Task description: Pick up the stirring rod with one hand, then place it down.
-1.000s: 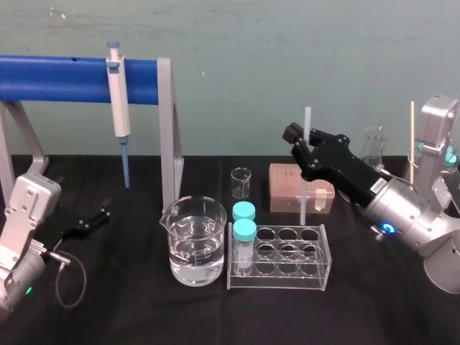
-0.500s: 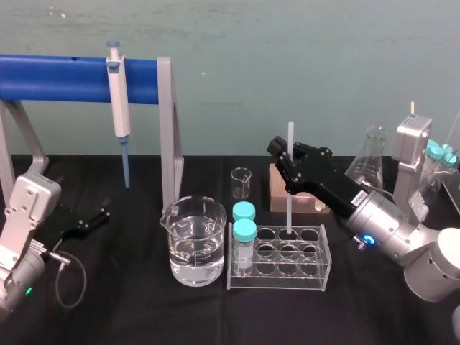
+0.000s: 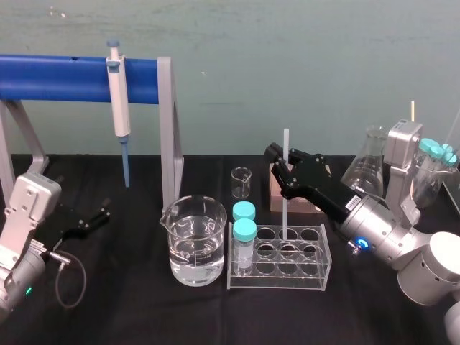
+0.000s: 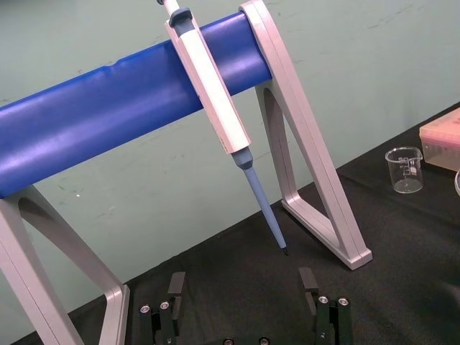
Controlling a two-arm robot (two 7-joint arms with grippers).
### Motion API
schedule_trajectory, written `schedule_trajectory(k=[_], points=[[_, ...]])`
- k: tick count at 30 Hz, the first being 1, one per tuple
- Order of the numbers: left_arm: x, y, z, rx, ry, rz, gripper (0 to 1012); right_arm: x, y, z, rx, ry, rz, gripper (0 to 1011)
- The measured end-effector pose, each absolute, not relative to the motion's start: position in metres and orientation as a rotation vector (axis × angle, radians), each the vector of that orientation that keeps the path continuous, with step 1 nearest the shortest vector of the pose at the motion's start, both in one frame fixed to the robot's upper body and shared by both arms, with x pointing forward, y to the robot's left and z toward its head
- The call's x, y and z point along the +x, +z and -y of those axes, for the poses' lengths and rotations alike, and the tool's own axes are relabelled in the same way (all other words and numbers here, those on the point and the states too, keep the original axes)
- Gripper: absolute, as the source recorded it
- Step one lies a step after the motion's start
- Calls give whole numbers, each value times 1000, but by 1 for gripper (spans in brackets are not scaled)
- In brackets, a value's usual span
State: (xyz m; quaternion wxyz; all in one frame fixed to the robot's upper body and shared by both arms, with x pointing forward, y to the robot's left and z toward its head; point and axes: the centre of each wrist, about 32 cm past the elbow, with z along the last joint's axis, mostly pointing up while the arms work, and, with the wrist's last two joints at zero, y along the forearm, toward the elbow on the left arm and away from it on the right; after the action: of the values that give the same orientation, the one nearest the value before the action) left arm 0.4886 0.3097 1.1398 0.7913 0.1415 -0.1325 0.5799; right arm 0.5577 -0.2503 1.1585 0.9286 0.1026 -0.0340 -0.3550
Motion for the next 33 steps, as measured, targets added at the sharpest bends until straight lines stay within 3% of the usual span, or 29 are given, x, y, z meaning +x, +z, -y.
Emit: schedule_trajectory(k=[33], points=[[489, 1140, -310, 304, 1248, 285, 1000, 551, 1130, 249, 196, -812, -12, 66]])
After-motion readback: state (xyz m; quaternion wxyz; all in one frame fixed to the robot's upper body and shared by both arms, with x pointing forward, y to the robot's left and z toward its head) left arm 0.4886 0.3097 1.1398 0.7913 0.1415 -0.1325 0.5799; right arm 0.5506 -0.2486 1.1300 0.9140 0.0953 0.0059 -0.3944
